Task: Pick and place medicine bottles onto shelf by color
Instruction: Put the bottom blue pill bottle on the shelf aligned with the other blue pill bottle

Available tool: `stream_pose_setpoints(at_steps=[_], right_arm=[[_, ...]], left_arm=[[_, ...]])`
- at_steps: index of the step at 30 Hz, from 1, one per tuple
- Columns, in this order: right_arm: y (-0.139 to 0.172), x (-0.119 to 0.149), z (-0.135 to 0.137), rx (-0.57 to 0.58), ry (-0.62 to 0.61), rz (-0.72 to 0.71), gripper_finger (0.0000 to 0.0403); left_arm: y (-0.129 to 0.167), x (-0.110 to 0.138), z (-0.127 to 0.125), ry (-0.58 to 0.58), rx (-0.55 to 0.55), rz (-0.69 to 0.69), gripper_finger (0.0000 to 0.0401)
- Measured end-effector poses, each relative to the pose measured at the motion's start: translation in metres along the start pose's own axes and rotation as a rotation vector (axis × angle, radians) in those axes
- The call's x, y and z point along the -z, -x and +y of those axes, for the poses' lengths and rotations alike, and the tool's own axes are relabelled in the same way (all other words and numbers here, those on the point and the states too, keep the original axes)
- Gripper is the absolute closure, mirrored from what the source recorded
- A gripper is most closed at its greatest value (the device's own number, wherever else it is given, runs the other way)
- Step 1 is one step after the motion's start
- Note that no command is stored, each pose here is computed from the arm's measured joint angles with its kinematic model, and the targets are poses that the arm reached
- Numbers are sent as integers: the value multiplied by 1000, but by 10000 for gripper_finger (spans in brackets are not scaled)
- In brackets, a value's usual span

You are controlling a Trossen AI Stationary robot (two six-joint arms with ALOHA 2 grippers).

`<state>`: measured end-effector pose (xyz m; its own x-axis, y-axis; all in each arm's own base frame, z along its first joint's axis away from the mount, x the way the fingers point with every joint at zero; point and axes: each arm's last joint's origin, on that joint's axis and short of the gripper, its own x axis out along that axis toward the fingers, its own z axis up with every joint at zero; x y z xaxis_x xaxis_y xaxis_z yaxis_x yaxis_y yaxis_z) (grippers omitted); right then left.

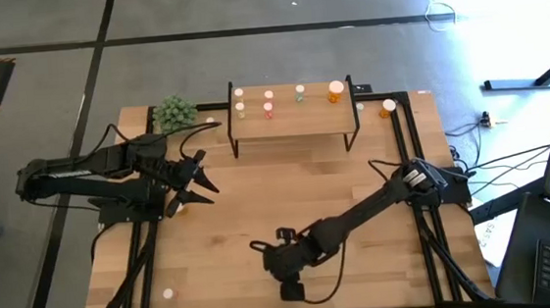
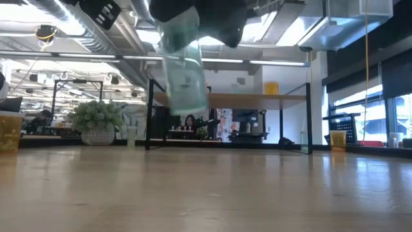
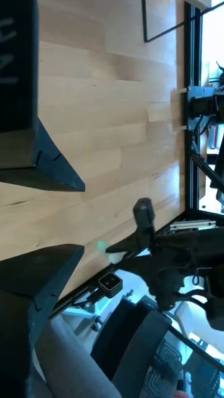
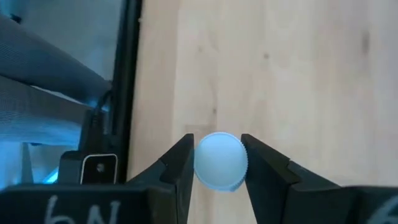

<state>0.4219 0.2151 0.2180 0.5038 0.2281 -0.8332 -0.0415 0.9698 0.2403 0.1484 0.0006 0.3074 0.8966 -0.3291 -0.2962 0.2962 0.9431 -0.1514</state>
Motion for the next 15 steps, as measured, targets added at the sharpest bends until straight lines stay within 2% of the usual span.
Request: stream_pose_setpoints(at_steps=[11,15], right_arm=[[36,-38,-37,168,-82,-20,283],[48,-50,-50,193,-110,-33,283]], left_arm=[[5,0,-2,-8,0,-6,259],[14,-1,-6,-40,-3,-41,259]])
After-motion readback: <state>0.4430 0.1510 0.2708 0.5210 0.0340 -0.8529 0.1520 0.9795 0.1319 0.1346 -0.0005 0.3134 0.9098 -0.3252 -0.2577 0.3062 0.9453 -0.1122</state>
